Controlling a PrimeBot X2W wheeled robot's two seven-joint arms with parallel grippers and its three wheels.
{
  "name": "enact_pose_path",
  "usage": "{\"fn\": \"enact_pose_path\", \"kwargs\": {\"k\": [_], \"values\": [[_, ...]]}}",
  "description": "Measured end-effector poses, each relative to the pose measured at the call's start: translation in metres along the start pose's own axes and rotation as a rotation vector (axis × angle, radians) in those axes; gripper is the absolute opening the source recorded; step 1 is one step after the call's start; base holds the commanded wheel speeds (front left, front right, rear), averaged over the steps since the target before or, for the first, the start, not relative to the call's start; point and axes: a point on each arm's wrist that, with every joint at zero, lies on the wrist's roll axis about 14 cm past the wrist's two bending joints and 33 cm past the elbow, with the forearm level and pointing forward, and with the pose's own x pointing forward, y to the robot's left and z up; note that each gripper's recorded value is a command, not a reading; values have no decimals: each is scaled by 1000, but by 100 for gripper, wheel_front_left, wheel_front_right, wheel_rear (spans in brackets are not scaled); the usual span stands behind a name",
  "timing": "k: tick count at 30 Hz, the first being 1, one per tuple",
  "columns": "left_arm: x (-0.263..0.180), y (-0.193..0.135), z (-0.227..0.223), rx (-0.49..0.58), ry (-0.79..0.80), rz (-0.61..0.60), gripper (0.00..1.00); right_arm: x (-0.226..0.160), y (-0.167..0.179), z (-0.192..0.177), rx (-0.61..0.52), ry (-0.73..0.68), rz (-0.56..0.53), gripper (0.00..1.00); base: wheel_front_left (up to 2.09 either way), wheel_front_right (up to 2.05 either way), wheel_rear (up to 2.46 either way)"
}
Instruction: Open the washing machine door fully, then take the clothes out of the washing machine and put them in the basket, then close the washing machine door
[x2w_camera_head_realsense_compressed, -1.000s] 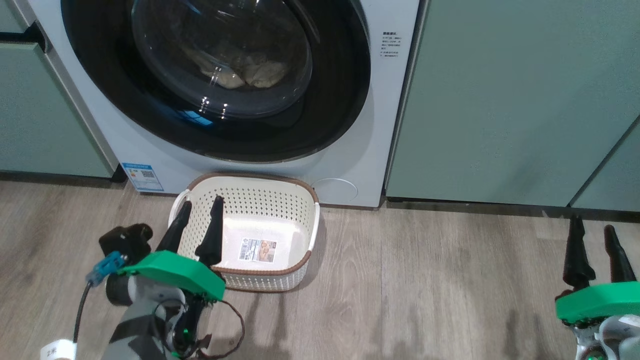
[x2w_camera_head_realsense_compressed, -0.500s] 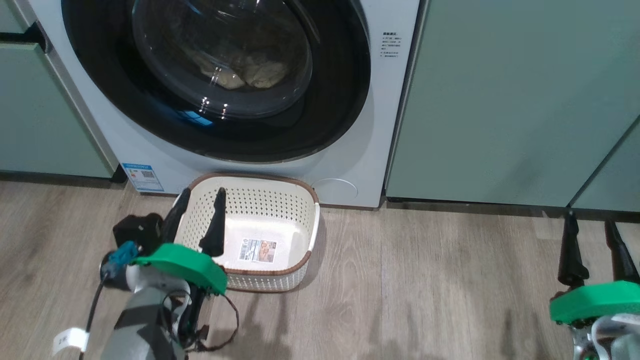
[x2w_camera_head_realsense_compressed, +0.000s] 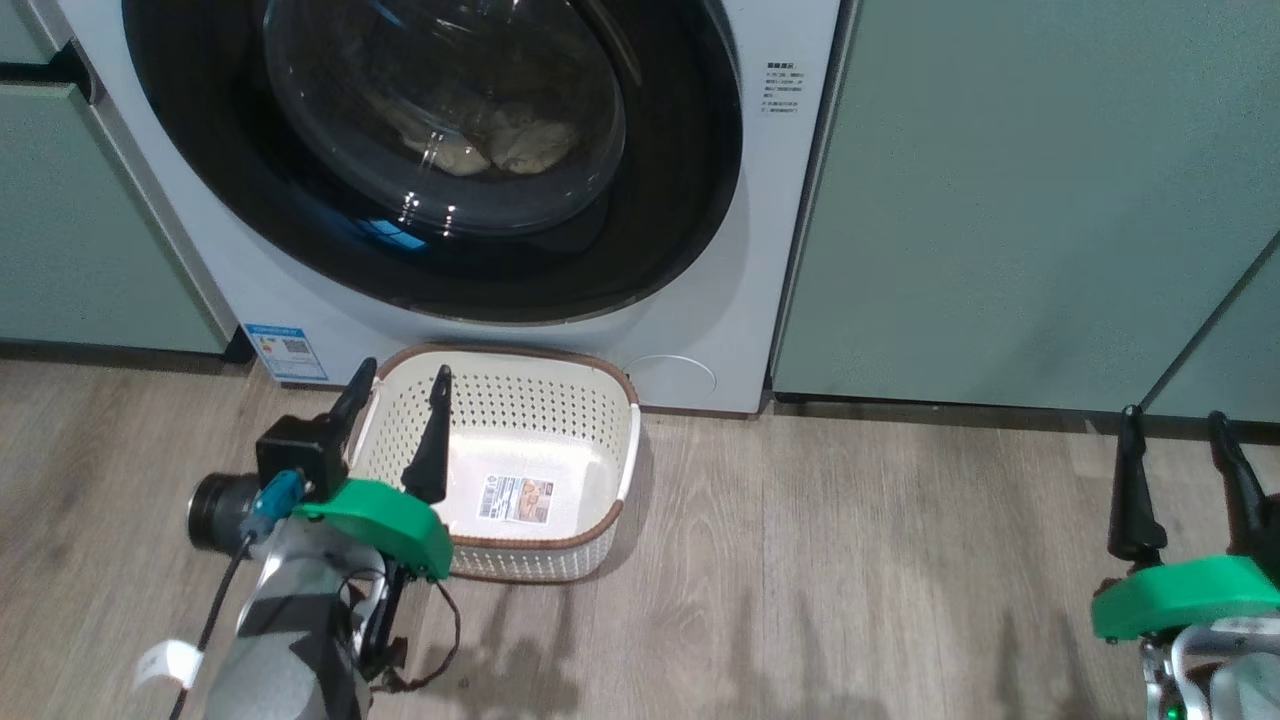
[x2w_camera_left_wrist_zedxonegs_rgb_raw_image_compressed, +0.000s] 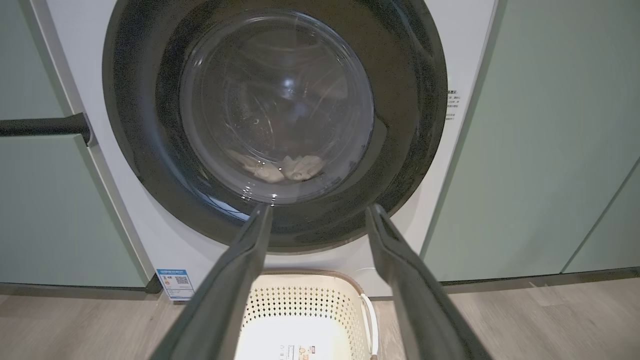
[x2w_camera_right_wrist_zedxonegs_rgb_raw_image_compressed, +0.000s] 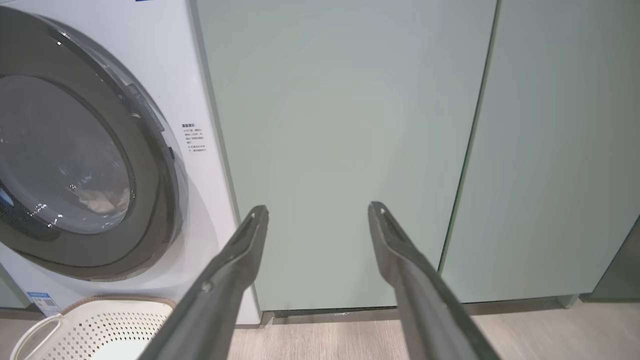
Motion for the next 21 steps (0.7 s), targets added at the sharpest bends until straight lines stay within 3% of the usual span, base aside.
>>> {"fn": "enact_pose_path", "kwargs": {"k": [21], "values": [[1, 10, -19, -12, 63, 36, 100, 0, 3, -4, 14, 7, 7, 100, 0, 0, 0]]}}
